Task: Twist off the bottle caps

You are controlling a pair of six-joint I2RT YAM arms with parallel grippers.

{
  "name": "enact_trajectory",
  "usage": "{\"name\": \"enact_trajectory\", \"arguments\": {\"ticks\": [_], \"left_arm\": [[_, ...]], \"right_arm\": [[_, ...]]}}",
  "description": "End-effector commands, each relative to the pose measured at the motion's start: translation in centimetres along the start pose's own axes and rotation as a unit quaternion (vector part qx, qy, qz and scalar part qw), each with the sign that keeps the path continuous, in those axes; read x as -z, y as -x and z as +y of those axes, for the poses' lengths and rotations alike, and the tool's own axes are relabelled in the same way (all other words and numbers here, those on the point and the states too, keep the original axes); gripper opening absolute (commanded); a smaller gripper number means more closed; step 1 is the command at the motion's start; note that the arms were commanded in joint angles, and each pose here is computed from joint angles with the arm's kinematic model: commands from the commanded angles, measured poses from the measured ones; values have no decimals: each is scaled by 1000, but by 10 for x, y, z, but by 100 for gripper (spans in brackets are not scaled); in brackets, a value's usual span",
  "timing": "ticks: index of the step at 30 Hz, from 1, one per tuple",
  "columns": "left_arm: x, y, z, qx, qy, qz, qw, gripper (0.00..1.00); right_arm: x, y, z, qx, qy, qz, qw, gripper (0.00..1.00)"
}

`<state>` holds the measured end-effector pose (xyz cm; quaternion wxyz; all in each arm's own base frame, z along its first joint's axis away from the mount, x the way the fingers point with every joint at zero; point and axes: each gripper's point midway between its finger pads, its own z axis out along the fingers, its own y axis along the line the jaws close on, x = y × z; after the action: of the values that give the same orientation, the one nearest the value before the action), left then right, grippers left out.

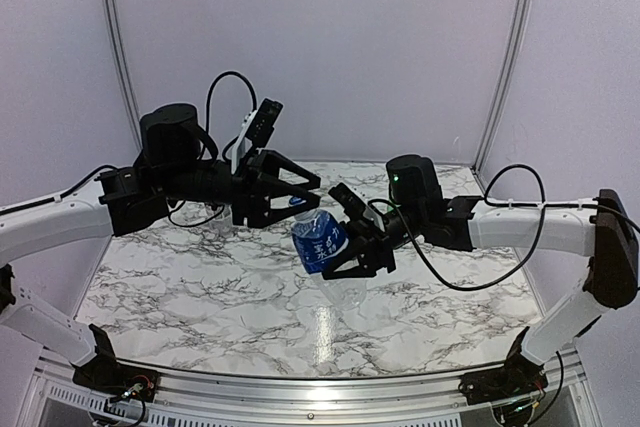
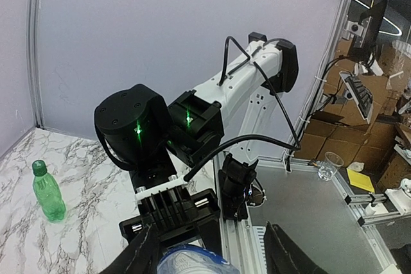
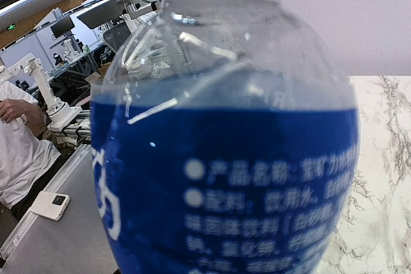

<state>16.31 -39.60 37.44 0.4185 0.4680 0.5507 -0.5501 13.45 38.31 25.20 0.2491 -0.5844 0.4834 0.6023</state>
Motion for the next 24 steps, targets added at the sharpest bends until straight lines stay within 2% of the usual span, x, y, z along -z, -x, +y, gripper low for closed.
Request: {"name": "enact_trajectory", "arguments": {"ticks": [1, 8, 18, 21, 24], "left_arm": [[1, -2, -4, -3, -14, -7, 1000, 55], [2, -11, 0, 0, -5, -2, 1000, 47], [2, -10, 7, 8, 18, -9, 1000, 17], [6, -6, 19, 25, 58, -20, 998, 4], [15, -1, 44, 65, 147, -48, 986, 0]], "right_arm": [[-2, 14, 7, 19, 13, -7, 1000, 35], [-1, 16, 7, 19, 7, -8, 1000, 35], [1, 13, -8, 13, -33, -3, 999, 33], [7, 15, -22, 11, -82, -4, 997, 31], [18, 20, -43, 12, -159, -2, 987, 31]]}}
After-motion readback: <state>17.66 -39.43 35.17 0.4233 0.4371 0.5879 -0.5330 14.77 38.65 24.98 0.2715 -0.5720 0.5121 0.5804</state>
